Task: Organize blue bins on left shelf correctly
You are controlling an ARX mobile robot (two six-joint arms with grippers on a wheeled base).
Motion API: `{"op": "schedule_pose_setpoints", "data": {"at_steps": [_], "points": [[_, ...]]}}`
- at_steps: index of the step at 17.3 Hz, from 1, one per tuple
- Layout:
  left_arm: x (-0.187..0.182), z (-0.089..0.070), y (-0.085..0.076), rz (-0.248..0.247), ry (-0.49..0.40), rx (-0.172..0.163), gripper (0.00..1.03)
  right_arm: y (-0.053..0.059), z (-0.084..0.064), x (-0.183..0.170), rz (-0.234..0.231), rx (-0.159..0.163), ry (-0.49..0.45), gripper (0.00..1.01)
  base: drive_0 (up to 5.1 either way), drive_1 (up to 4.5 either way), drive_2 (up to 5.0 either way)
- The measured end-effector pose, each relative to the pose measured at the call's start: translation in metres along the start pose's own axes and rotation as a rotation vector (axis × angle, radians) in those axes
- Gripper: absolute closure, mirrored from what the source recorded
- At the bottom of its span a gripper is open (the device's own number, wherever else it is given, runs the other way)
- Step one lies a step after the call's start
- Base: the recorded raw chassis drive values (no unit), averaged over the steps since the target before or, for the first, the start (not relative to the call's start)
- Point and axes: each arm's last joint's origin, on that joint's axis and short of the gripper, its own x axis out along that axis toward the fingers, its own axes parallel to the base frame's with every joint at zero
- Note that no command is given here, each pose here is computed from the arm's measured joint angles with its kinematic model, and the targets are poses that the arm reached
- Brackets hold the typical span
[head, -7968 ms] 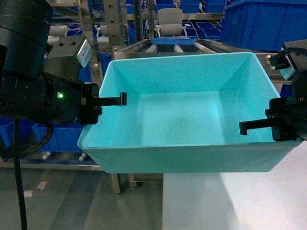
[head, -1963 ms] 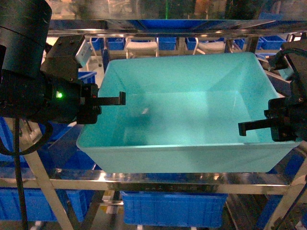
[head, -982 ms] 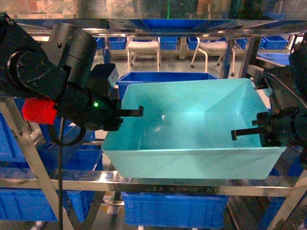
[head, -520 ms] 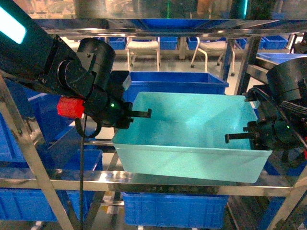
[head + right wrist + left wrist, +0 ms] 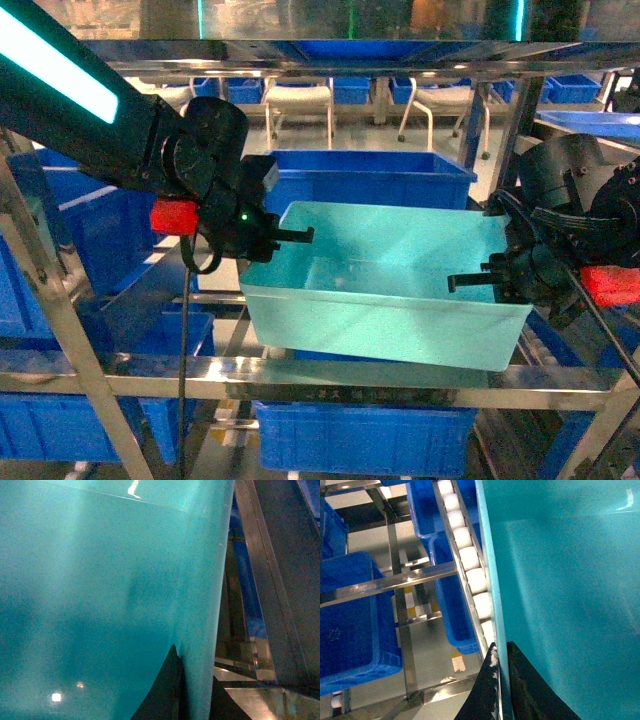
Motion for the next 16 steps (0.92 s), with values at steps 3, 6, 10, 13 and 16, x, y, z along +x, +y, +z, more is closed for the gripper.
{"op": "schedule_pose_setpoints", "data": {"at_steps": [3,6,10,13,16], "points": [[0.020,0.004,-0.007,-0.013,-0.001,0.032,1.01,-0.005,-0.005,0.016,-0.013,0.000,0.010,0.99,0.0,0.00,0.0],[0.026,0.003,0.008,0.017,0.022,0.015,1.01,0.009,-0.001,0.027,0.032,-0.015,0.033,0.99,0.0,0.00,0.0],[0.026,0.010,0.015,0.010,-0.020,0.048,0.72,0.017,0.013,0.025,0.072,-0.067,0.001,0.72,0.0,0.00,0.0],[0.025,0.011,0.013,0.007,-0.022,0.063,0.43,0.026,0.014,0.024,0.090,-0.092,-0.009,0.42,0.0,0.00,0.0],[0.001,0.007,0.007,0.009,-0.075,0.044,0.12,0.024,0.011,0.019,0.081,-0.095,-0.075,0.11,0.0,0.00,0.0]]}}
